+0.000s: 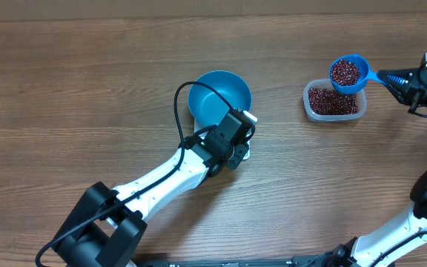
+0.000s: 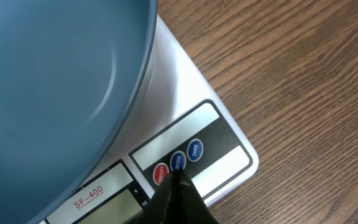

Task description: Scoop item into bowl and weigh 150g on scale

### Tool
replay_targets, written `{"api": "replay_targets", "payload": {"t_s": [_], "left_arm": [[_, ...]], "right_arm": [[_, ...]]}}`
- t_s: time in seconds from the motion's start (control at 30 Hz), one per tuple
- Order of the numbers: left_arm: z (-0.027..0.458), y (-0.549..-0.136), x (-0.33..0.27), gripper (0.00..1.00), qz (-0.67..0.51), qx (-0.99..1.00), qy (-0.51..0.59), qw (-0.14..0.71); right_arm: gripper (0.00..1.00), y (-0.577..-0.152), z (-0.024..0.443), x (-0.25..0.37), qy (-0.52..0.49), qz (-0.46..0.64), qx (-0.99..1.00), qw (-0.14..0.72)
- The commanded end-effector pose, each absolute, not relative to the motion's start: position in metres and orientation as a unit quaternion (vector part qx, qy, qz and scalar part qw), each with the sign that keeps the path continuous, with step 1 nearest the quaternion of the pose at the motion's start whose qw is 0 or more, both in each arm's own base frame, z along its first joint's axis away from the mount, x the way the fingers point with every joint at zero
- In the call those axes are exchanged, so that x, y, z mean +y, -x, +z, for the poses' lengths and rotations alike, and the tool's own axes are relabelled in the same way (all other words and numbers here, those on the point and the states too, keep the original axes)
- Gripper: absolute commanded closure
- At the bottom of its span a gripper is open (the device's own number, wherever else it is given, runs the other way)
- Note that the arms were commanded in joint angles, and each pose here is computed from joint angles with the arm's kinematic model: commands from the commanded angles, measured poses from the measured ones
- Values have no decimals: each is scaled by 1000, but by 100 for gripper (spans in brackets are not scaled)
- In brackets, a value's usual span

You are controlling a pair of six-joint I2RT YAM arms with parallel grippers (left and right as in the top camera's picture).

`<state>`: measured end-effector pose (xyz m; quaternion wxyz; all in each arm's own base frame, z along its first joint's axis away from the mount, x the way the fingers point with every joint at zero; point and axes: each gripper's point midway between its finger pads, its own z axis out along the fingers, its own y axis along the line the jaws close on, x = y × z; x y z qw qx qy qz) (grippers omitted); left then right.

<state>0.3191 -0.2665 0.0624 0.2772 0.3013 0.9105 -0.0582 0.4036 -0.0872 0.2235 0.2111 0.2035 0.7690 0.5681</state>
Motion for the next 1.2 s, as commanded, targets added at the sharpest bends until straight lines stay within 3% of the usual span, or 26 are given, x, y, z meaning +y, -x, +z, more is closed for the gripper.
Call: {"api": "replay_targets", "payload": {"t_s": [0.0, 0.43, 1.17], "left_arm": [[63, -323, -268, 96, -54, 908, -304, 284], [34, -324, -269, 96, -45, 913, -308, 263], [29, -326, -261, 96, -19, 913, -315, 260]], "right_arm": [[96, -405, 228, -85, -195, 578, 762, 220], [96, -404, 227, -85, -191, 576, 763, 221], [96, -399, 221, -83, -194, 566, 774, 207]]}}
